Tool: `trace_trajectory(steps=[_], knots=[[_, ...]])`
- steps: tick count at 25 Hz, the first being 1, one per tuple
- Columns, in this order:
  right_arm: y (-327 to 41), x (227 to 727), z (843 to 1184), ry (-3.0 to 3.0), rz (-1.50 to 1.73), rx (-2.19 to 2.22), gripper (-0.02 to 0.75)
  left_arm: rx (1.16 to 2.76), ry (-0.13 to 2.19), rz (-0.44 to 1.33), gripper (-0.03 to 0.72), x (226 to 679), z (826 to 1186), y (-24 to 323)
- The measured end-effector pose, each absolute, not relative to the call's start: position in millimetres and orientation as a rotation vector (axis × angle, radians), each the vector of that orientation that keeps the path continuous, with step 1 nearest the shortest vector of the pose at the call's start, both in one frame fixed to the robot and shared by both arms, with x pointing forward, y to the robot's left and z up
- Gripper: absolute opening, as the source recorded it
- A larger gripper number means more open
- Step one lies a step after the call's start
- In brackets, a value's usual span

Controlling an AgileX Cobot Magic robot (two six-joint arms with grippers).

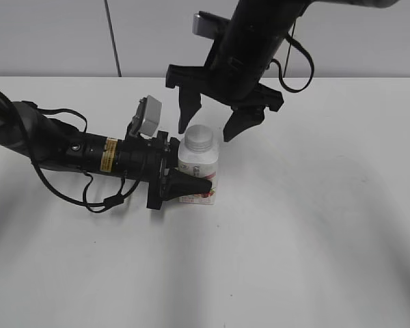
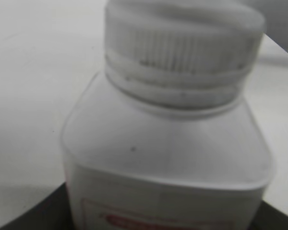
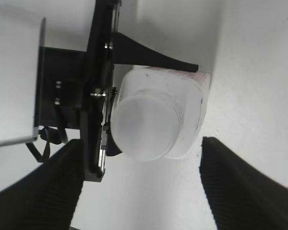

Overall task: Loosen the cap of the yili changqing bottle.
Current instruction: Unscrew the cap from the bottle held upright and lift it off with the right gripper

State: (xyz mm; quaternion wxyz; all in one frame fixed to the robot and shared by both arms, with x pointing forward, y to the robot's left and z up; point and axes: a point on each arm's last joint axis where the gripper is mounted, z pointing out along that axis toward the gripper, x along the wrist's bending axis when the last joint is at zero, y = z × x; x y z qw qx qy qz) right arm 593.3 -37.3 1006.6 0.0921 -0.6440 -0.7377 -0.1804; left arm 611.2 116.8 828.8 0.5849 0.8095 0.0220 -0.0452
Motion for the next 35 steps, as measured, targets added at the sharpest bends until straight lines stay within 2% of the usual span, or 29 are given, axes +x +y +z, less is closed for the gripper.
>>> trace_trajectory(steps=[4,17,35], knots=[[-35.7,596.0,993.3,-2.162,-0.494,-1.941,0.586,1.887,0.052,-0.105,0.403,611.2,828.9,116.8],[-33.0,602.5,995.1,-2.143,-0.603,-1.973,0.586,1.885,0.054,-0.106,0.401,611.2,828.7,116.8],[-32.3,599.2,994.3,-2.123,-0.561,-1.984,0.586,1.883,0.056,-0.105,0.4,611.4,828.8,116.7]])
